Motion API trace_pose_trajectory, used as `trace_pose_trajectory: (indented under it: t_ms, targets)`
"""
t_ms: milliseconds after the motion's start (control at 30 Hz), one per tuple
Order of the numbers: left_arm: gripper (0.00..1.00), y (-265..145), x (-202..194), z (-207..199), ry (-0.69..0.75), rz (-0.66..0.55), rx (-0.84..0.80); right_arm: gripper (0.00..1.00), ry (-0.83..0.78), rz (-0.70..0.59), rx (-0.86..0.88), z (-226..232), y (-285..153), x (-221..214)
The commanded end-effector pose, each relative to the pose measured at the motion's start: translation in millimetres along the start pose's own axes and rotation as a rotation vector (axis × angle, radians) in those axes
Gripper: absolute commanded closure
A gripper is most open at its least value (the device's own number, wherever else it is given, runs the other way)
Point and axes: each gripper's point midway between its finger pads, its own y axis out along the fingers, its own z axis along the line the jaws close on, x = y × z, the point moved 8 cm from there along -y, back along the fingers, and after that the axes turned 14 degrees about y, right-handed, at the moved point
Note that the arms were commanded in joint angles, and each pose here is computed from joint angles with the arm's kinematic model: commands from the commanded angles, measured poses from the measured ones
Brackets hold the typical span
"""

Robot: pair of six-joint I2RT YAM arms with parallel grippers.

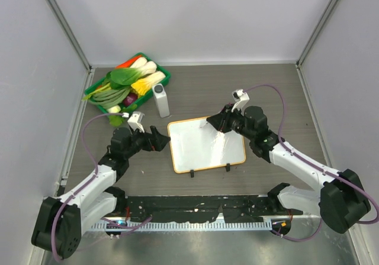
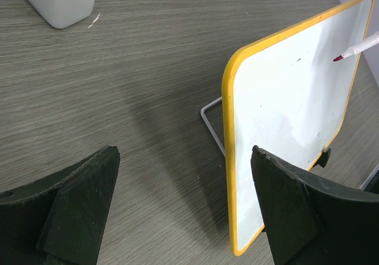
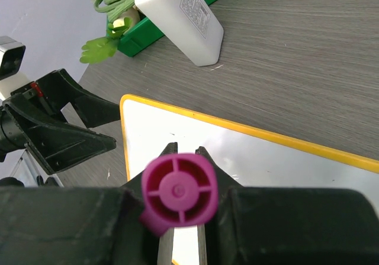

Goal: Write a sentence on the whiteboard

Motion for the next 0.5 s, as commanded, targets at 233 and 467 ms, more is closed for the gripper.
trace_pose_trajectory:
  t_ms: [233, 467]
  targets:
    - [0.05, 1, 5, 0, 0.034, -0.018, -0.005, 0.99, -0.014, -0.066, 0.044, 14, 4, 16]
    - [0.04, 0, 5, 0, 0.036, -0.027, -0.004, 0.99, 0.016, -0.034, 0.032, 8, 1, 6]
